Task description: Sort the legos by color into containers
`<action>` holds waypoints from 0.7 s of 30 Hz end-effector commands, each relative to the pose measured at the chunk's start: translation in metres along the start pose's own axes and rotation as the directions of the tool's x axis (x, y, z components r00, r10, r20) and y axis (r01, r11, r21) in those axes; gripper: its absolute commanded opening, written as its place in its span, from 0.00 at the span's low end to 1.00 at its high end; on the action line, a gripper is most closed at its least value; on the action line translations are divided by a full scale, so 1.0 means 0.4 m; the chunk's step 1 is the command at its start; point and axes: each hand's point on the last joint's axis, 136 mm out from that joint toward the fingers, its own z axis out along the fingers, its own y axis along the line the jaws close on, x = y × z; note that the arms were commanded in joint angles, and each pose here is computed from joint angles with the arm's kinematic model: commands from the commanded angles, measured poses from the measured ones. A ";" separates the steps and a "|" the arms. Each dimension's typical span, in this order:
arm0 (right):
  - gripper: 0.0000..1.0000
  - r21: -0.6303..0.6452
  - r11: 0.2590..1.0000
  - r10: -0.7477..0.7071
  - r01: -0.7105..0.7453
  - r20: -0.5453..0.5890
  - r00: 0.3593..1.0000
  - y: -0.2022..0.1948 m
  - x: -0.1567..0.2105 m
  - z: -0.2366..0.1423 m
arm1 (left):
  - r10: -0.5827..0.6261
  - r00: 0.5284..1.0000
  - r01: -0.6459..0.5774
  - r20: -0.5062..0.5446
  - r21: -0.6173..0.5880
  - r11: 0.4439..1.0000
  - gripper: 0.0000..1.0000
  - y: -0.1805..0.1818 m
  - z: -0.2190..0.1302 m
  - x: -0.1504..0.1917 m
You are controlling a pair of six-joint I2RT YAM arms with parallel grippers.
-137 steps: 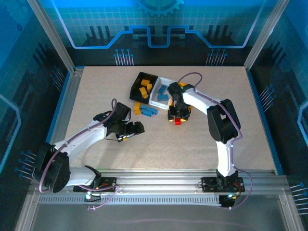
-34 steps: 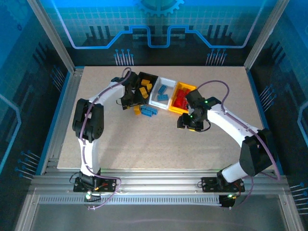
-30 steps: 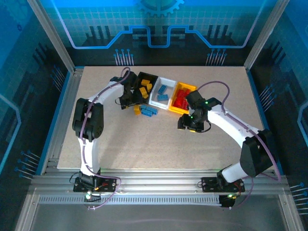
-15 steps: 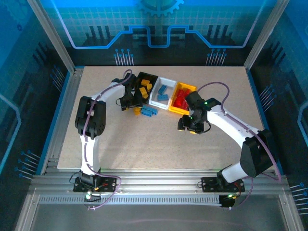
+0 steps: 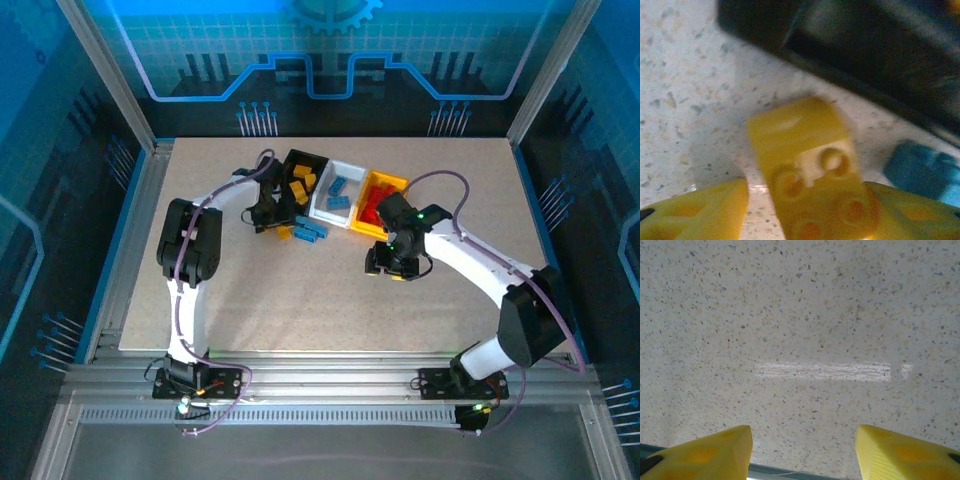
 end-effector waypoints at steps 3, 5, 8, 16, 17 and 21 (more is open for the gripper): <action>0.59 0.018 1.000 -0.023 0.024 -0.022 0.999 0.018 0.000 0.013 | -0.057 0.998 0.057 -0.024 -0.009 0.998 0.48 0.052 -0.017 0.061; 0.59 0.020 0.999 -0.038 0.038 -0.024 0.999 0.022 -0.001 0.015 | -0.064 0.998 0.063 -0.026 -0.018 0.998 0.48 0.065 -0.023 0.076; 0.59 0.023 0.998 -0.056 0.056 -0.023 0.998 0.025 -0.001 0.017 | -0.069 0.997 0.069 -0.014 -0.027 0.997 0.48 0.078 -0.043 0.091; 0.59 0.021 0.997 -0.067 0.068 -0.022 0.997 0.013 0.012 0.026 | -0.129 0.991 0.129 -0.028 -0.005 0.992 0.48 0.097 -0.075 0.167; 0.59 0.021 0.997 -0.067 0.068 -0.022 0.997 0.012 0.013 0.027 | -0.130 0.991 0.130 -0.025 -0.002 0.991 0.48 0.098 -0.081 0.174; 0.59 0.017 0.998 -0.066 0.066 -0.020 0.998 0.009 0.016 0.031 | -0.111 0.994 0.111 -0.016 -0.016 0.994 0.53 0.114 -0.099 0.191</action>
